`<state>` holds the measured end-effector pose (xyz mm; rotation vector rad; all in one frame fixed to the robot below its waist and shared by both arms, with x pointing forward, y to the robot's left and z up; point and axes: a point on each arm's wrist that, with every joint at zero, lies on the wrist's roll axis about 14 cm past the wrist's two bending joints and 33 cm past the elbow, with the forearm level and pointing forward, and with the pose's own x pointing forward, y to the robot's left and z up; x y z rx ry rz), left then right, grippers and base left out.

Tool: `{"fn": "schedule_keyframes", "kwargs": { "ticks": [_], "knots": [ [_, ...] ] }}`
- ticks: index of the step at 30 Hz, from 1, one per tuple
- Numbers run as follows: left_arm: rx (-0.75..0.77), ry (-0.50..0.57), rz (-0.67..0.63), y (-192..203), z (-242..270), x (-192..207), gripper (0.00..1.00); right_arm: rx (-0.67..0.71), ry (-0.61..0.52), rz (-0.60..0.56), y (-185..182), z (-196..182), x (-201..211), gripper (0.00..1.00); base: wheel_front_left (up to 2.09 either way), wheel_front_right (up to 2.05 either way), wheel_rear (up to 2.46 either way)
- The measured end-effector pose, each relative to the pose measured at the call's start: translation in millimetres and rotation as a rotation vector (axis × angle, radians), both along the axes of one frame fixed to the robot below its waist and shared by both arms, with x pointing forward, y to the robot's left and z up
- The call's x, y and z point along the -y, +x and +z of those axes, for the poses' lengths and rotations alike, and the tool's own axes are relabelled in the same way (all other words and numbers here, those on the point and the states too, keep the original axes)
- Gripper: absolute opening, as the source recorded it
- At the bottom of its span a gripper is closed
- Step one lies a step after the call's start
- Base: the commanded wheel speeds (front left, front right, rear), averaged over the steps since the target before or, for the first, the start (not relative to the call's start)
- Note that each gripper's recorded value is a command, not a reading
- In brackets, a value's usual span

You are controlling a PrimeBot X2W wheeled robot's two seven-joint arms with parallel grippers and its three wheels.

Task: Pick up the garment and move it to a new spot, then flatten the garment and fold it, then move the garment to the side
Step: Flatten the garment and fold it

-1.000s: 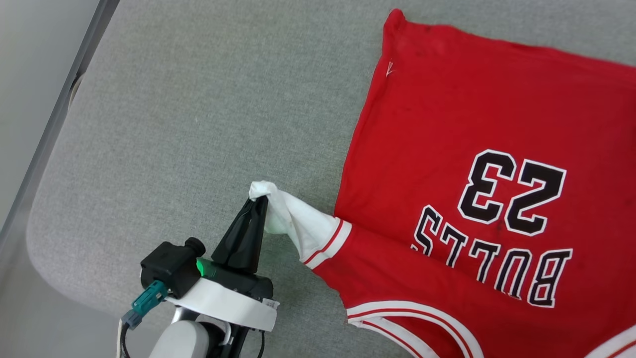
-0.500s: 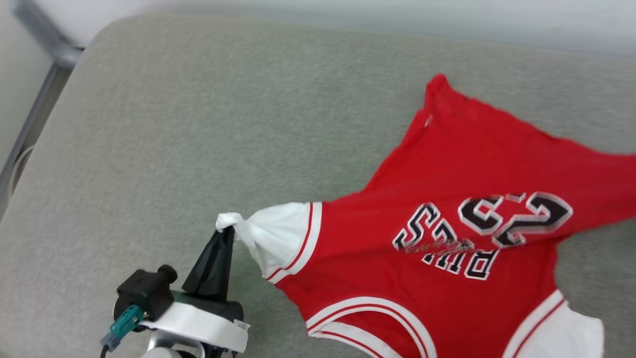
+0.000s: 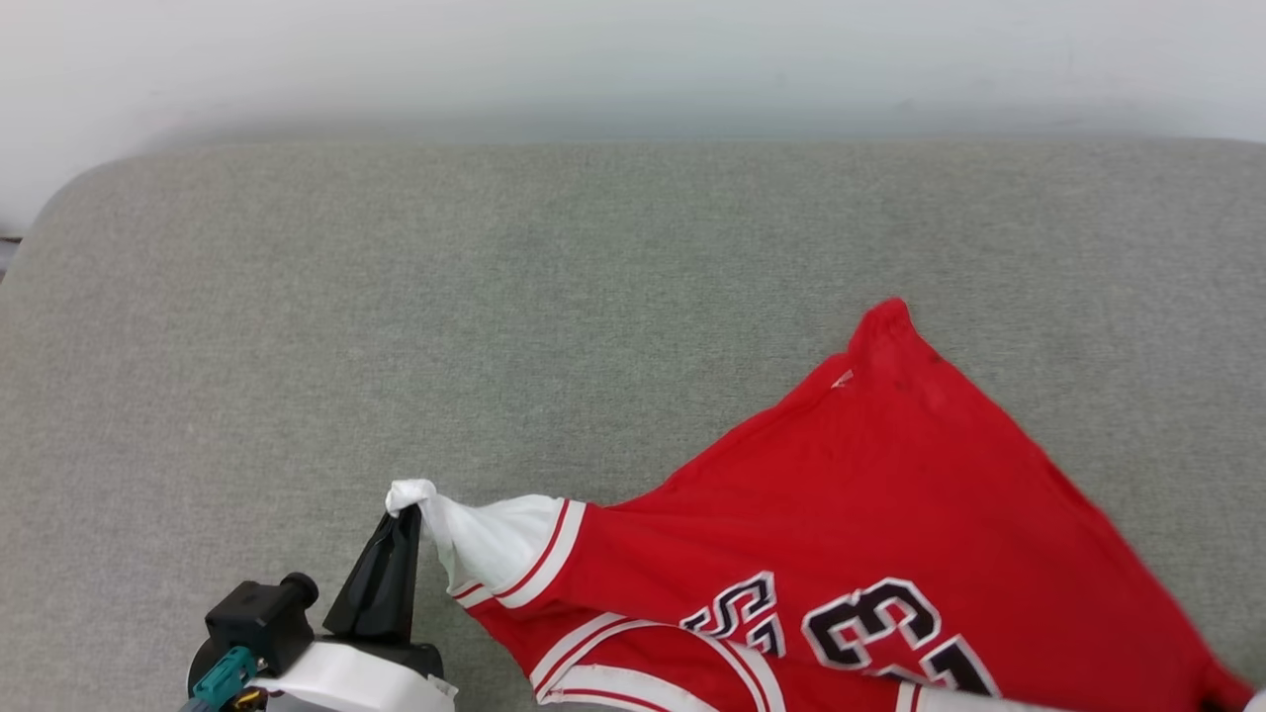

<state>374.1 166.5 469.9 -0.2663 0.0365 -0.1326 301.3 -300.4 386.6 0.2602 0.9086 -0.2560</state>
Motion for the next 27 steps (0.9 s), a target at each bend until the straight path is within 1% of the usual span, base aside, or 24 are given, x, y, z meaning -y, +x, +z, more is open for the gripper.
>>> {"fn": "schedule_keyframes", "kwargs": {
  "ticks": [4,5,6,7,8,10,12,16,18,21,24,27],
  "knots": [
    [-0.007,0.006,-0.015,-1.9,-2.0,2.0,0.00,-0.061,0.070,-0.035,-41.1,-21.1,-18.1,0.00,0.00,0.00,0.00],
    [-0.009,0.007,-0.018,-2.5,-2.5,2.4,0.00,-0.065,0.087,-0.043,-47.8,-25.1,-21.8,0.06,0.00,0.00,0.00],
    [-0.010,0.008,-0.020,-2.7,-2.8,2.6,0.00,-0.067,0.101,-0.049,-53.1,-29.0,-25.1,0.06,0.00,0.00,0.00],
    [-0.012,0.009,-0.022,-3.1,-3.3,3.0,0.00,-0.063,0.116,-0.054,-56.2,-31.8,-27.9,0.39,0.00,0.00,0.00],
    [-0.014,0.009,-0.023,-3.6,-3.9,3.3,0.00,-0.034,0.121,-0.065,-55.1,-31.5,-28.2,1.00,0.00,0.00,0.00],
    [-0.018,0.010,-0.024,-4.4,-4.9,3.4,0.00,0.039,0.140,-0.102,-49.8,-30.6,-27.2,1.00,0.00,0.00,0.00],
    [-0.022,0.012,-0.024,-5.6,-6.2,3.1,0.00,0.129,0.118,-0.121,-39.5,-24.8,-23.9,1.00,0.00,0.00,0.00],
    [-0.023,0.011,-0.023,-8.1,-6.2,3.0,0.00,0.369,0.042,-0.166,-4.0,5.1,-8.5,1.00,0.00,0.00,0.00],
    [-0.024,0.011,-0.021,-9.1,-6.3,2.5,0.00,0.477,-0.012,-0.166,14.4,23.0,-2.9,1.00,0.00,0.00,0.00],
    [-0.023,0.007,-0.017,-9.4,-5.7,2.6,0.00,0.584,-0.045,-0.134,41.5,41.7,-6.3,1.00,0.00,0.00,0.00],
    [-0.020,0.003,-0.013,-6.9,-5.2,2.8,0.00,0.619,-0.046,-0.074,70.7,49.7,-14.2,1.00,0.00,0.00,0.00],
    [-0.013,0.000,-0.016,-1.4,-3.2,4.2,0.00,0.576,-0.025,0.018,99.9,47.0,-30.1,1.00,0.00,0.00,0.00]
  ]
}}
